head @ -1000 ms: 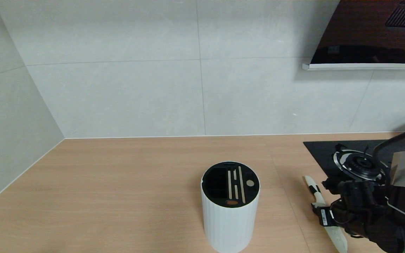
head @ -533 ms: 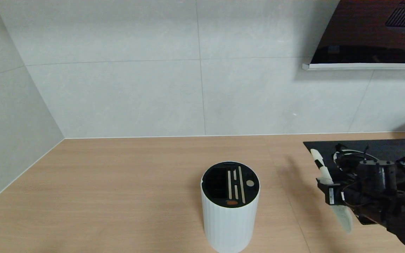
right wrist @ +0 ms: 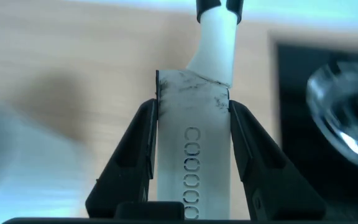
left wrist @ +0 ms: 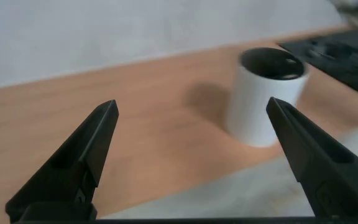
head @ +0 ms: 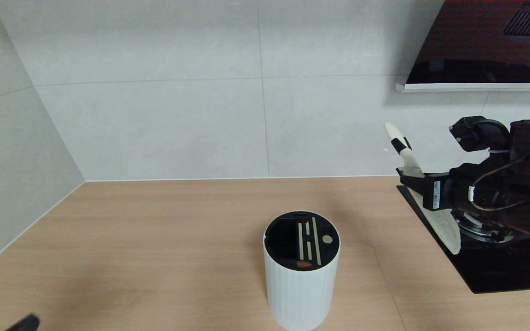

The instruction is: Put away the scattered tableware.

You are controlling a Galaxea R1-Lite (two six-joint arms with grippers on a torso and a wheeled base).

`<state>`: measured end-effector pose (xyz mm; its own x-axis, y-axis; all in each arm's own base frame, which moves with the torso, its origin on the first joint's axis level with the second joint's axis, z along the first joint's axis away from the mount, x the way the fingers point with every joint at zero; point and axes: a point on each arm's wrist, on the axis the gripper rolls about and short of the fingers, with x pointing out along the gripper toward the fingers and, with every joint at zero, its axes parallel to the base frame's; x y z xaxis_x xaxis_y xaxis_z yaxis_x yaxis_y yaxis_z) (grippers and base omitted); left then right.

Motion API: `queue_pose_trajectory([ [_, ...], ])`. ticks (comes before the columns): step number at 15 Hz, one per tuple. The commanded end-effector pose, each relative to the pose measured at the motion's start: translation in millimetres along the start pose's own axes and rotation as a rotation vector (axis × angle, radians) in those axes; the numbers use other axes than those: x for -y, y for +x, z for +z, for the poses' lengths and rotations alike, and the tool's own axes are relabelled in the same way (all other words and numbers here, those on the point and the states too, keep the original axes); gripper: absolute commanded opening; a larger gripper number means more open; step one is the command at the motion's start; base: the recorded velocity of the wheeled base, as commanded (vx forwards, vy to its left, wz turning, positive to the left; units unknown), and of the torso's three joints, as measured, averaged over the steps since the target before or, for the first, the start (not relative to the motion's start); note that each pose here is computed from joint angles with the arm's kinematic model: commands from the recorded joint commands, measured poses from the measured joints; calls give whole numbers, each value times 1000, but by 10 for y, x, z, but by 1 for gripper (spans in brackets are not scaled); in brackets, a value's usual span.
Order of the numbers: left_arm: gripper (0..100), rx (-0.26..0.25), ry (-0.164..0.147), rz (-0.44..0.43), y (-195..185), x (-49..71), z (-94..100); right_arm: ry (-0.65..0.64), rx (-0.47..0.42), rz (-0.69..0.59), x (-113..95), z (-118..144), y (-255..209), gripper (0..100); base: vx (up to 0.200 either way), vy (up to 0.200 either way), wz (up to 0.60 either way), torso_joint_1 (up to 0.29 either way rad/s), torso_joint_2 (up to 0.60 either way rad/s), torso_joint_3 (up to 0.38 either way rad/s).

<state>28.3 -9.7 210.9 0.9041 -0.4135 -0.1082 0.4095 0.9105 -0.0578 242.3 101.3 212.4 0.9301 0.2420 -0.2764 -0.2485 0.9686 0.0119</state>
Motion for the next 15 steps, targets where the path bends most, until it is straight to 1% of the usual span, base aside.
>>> queue_pose_trajectory([
  [1,100,-152,-186,-258,1084,-98,370,-13,64,117,-352,97,-342,0,0,0,0,0,0,0],
  [2,100,-158,-247,-305,1212,-32,372,-11,52,152,-451,63,-360,0,0,0,0,0,0,0],
  [3,100,-169,-341,-318,1345,-14,364,-15,45,187,-548,48,-363,0,0,0,0,0,0,0],
  [4,100,-170,-409,-342,1479,20,361,-27,32,219,-635,16,-362,0,0,0,0,0,0,0],
  [5,100,-167,-453,-354,1594,35,347,-38,25,251,-718,-8,-376,0,0,0,0,0,0,0],
  [6,100,-174,-508,-386,1744,94,311,-51,13,301,-841,-51,-419,0,0,0,0,0,0,0],
  [7,100,-174,-530,-396,1790,118,306,-50,9,314,-873,-65,-436,0,0,0,0,0,0,0],
  [8,100,-154,-580,-421,1876,156,329,-41,0,346,-943,-92,-477,0,0,0,0,0,0,0],
  [9,100,-135,-595,-434,1982,171,394,-44,-3,366,-990,-103,-501,0,0,0,0,0,0,0],
  [10,100,-137,-596,-437,2032,180,412,-46,-3,371,-1000,-105,-507,0,0,0,0,0,0,0],
  [11,100,-174,-594,-467,2242,287,382,-50,-7,391,-1050,-121,-525,0,0,0,0,0,0,0],
  [12,100,-191,-593,-484,2290,345,356,-51,-10,392,-1059,-129,-516,0,0,0,0,0,0,0],
  [13,100,-251,-588,-528,2384,517,242,-52,-13,394,-1074,-136,-506,0,0,0,0,0,0,0],
  [14,100,-260,-587,-533,2398,543,223,-53,-15,394,-1076,-140,-503,0,0,0,0,0,0,0],
  [15,100,-269,-575,-539,2532,773,73,-41,-24,429,-1163,-161,-538,0,0,0,0,0,0,0],
])
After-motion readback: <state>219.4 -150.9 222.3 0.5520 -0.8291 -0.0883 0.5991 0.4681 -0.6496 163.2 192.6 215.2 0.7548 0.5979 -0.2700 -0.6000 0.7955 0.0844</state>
